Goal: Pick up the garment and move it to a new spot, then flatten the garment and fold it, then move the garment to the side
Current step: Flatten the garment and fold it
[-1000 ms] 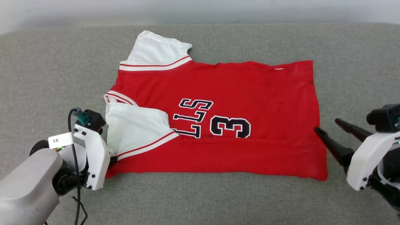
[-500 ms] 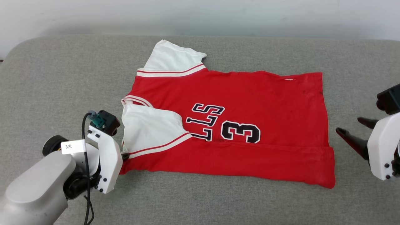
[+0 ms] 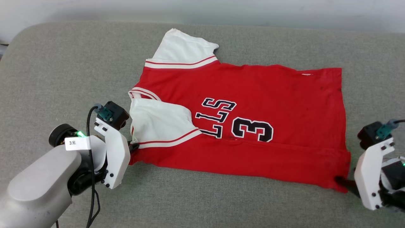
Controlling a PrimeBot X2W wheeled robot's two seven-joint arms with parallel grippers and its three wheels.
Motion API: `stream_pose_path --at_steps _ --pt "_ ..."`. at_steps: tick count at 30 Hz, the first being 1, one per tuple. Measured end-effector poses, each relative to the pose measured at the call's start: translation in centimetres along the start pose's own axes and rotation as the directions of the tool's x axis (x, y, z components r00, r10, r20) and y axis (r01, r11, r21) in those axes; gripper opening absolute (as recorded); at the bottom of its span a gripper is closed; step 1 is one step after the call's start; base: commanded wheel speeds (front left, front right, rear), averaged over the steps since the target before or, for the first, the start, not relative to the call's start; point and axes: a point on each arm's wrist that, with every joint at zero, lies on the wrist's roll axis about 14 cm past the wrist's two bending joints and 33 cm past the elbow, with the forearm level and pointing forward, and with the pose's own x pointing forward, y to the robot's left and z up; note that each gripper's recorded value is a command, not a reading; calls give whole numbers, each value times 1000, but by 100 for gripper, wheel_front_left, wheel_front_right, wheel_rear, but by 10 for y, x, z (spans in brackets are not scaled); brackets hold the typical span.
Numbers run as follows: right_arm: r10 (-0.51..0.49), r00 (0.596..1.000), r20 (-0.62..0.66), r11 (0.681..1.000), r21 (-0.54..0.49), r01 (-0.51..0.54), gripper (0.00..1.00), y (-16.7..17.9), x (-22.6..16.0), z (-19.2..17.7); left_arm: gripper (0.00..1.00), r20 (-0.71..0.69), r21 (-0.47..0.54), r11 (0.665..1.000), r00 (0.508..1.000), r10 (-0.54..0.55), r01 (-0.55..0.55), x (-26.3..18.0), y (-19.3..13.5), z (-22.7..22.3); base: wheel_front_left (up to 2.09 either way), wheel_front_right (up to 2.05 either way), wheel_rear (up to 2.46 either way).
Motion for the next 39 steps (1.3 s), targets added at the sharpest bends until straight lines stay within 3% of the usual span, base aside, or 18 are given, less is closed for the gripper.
stream_pose_path --at_steps 10,11,12,13,26,39 --pt "34 999 -30 999 1 -34 100 15 32 -21 0 -18 -13 1000 1000 -3 3 10 2 -8 0 0 0" --pt "35 999 -25 999 -6 -35 91 15 32 -20 0 -17 -13 1000 1000 -4 3 10 2 -8 0 0 0" --pt "37 999 -10 999 -9 -37 9 16 31 -18 0 -19 -14 1000 1000 -2 2 10 2 -9 0 0 0" --pt "38 999 8 999 -8 -37 0 17 30 -16 0 -20 -16 1000 1000 -2 2 10 2 -9 0 0 0" --pt "57 957 284 998 -37 -48 0 25 -22 29 0 54 -13 999 998 30 -29 -22 -2 -2 0 0 0" --pt "30 947 321 1000 -14 -27 0 22 -66 6 0 73 -26 999 997 22 -20 -53 -23 -20 0 0 0"
